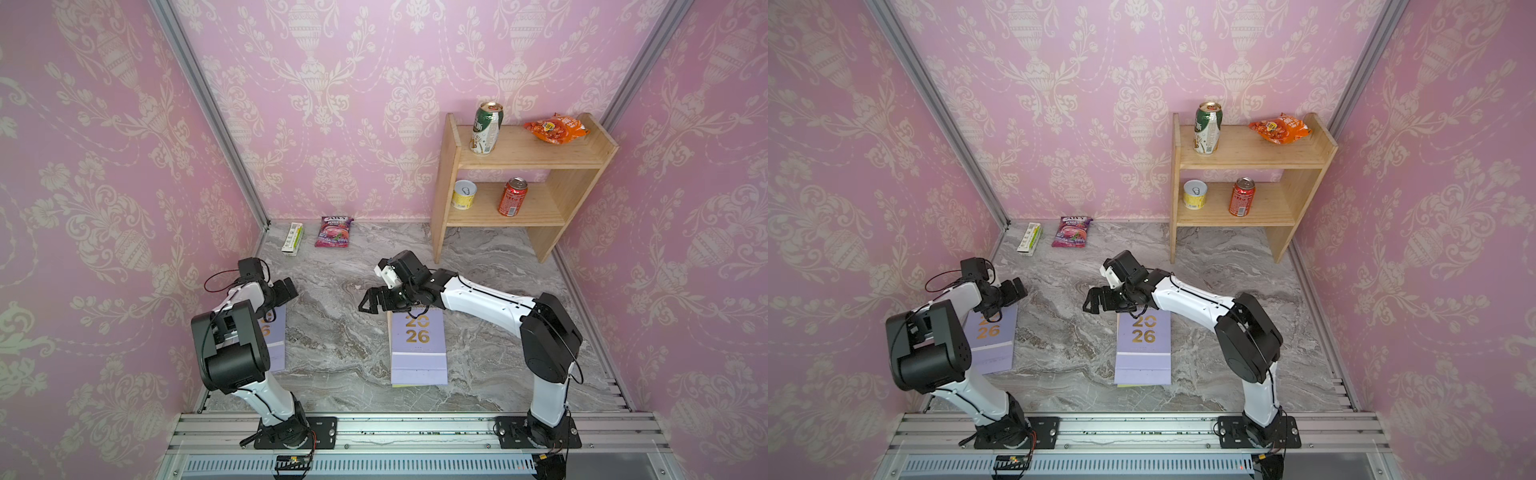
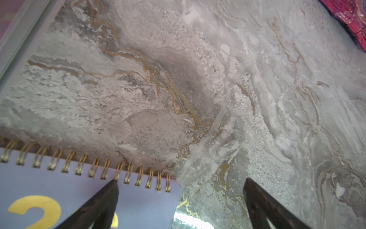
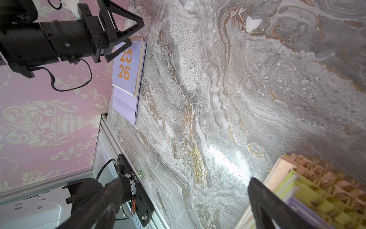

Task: Stack the calendars
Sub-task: Move the calendar to the center of the board.

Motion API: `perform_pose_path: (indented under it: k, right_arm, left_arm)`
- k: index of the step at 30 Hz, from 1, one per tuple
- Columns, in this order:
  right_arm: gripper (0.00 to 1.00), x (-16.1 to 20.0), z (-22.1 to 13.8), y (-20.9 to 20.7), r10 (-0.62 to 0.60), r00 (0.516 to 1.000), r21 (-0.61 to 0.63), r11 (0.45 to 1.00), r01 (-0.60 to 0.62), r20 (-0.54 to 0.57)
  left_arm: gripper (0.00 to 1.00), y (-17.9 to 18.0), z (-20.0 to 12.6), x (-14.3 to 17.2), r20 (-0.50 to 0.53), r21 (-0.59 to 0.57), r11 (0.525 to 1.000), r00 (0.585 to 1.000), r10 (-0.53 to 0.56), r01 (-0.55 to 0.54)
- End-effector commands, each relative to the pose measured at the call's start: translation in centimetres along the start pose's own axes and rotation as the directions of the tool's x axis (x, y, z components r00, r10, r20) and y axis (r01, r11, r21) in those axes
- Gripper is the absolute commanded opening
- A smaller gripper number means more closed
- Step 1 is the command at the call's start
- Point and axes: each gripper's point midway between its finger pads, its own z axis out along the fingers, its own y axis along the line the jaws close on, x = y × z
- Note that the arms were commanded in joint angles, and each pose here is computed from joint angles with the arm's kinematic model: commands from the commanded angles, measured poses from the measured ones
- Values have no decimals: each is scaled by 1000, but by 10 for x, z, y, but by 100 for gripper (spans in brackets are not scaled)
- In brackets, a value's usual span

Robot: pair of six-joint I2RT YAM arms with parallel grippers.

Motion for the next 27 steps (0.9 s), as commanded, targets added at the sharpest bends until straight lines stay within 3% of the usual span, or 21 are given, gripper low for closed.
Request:
perform_pose_path:
  k: [1,5,16,27]
  right_arm:
    - [100,1,4,20,-38,999,-9,999,38,-2]
    - [100,5,12,40,-67,998,-28,997,67,-16]
    - [100,18,23,62,-103,994,-50,994,101,-40]
    - [100,27,32,67,-100,993,-61,993,97,-64]
  left_arm:
    - [99,-12,-42,-27,89,-5,999,995,34,-34]
    - [99,21,-66,-40,91,-146,989,995,41,-27]
    - [99,86,-30,-2,28,-149,978,989,-146,149]
    - [99,122,-17,16,7,-248,953,984,-181,177]
